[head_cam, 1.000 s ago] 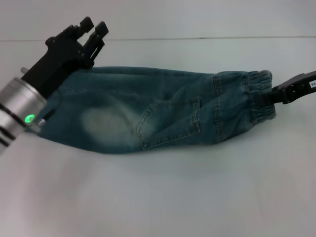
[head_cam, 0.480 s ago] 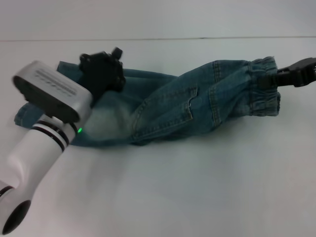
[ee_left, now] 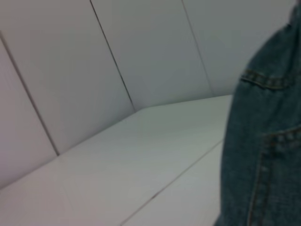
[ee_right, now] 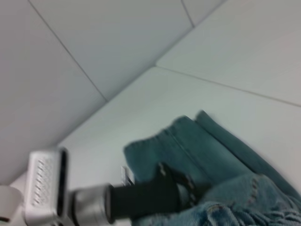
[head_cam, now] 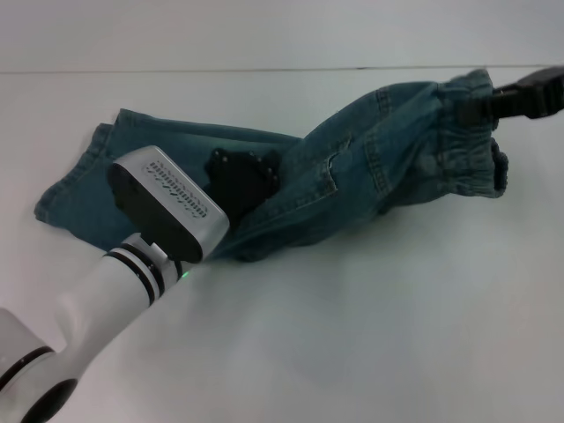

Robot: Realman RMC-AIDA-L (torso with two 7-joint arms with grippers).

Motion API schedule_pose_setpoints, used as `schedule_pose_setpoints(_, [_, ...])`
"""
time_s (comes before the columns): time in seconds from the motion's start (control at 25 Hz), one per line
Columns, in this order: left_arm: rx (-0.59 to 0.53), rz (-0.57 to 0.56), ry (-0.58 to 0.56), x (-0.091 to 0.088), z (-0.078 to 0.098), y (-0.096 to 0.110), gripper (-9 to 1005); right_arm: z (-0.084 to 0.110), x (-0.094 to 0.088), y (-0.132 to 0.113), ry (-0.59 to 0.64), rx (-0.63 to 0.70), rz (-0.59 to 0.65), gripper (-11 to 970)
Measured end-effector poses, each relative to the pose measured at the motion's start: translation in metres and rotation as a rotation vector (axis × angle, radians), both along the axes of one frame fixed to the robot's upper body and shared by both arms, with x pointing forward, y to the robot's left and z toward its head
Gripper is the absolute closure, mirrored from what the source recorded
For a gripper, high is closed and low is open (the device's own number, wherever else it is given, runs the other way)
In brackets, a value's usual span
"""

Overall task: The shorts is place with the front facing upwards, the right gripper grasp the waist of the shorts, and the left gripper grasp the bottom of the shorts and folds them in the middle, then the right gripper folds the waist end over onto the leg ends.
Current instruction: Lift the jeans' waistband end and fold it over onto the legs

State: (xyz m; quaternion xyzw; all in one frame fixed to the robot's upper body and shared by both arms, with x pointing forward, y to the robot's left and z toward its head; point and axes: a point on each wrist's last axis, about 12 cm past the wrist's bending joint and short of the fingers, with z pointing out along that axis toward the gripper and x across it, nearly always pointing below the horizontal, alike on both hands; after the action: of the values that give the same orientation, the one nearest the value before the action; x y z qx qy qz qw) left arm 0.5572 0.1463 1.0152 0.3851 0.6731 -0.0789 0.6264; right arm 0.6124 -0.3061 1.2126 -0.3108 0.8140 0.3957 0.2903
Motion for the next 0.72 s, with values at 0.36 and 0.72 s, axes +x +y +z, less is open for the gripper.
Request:
schedule_pose_setpoints(0.36, [-0.014, -0.106, 0.055, -0.017, -0.004, -0.026, 987, 0.037, 0.007, 0.022, -0.049, 0.067, 0.059, 874])
schedule_pose_setpoints(0.72, [-0.053, -0.215, 0.095, -0.035, -0.005, -0.047, 983, 0.052, 0.016, 0.048, -0.065, 0.077, 0.105, 874])
